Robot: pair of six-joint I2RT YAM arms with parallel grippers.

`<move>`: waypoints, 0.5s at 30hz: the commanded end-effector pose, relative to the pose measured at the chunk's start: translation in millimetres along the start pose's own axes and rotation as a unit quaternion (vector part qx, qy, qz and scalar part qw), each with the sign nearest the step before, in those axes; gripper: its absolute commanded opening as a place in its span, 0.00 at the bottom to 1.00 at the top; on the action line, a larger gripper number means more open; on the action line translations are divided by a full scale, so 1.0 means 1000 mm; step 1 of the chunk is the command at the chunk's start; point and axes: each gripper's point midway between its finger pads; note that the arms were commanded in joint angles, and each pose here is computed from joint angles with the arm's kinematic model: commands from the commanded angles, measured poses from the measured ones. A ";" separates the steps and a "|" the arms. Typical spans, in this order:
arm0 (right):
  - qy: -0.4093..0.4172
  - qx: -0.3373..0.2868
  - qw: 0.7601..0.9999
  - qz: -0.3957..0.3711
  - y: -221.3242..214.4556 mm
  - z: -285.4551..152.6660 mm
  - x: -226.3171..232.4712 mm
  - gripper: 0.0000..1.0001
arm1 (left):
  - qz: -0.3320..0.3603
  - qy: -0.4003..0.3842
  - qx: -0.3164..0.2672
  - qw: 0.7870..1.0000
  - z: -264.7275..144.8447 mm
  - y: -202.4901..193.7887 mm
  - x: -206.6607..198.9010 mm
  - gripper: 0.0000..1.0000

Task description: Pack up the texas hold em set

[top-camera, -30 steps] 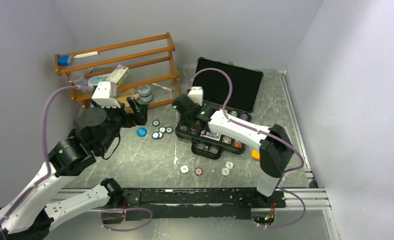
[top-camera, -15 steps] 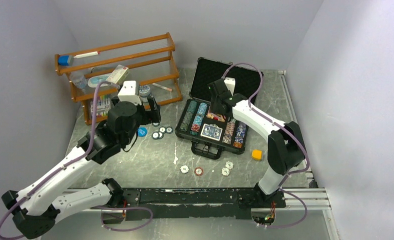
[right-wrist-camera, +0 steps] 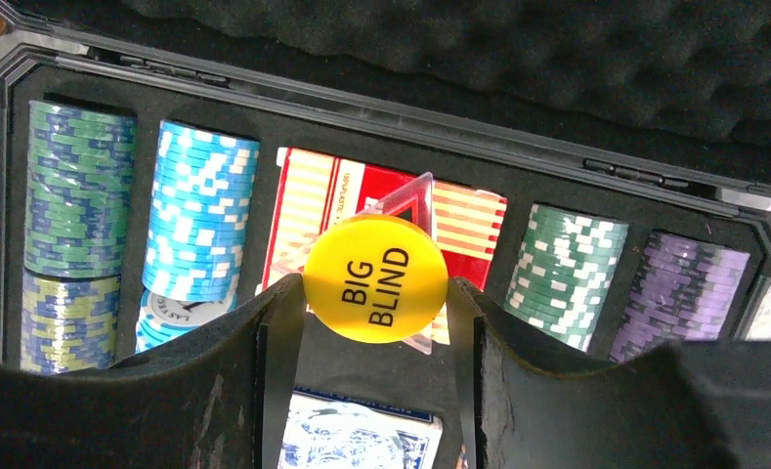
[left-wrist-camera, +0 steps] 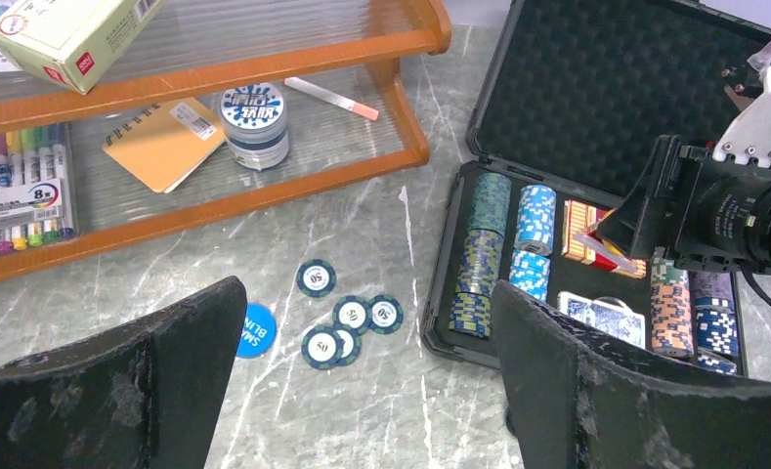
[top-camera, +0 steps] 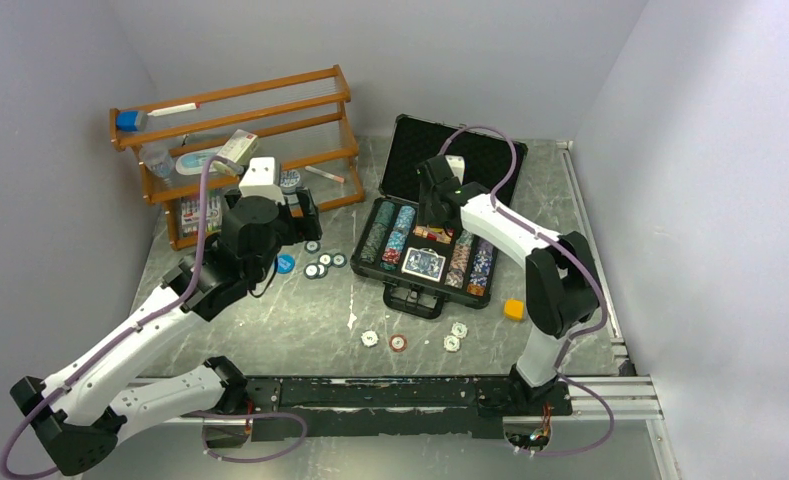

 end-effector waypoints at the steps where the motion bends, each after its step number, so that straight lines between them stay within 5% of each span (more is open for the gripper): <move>1: 0.003 -0.004 1.000 -0.008 0.009 0.004 0.004 0.58 | -0.009 -0.006 -0.011 1.000 0.000 0.005 -0.001 0.98; 15: -0.001 0.001 1.000 -0.010 0.011 0.001 0.004 0.68 | -0.015 -0.001 -0.004 1.000 -0.003 -0.003 0.005 0.99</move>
Point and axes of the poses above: each gripper's point midway between its finger pads, its own z axis out along the fingers, its own x axis along the line the jaws close on, y = z × x, and after that the axes turned 2 degrees about -z, right-handed
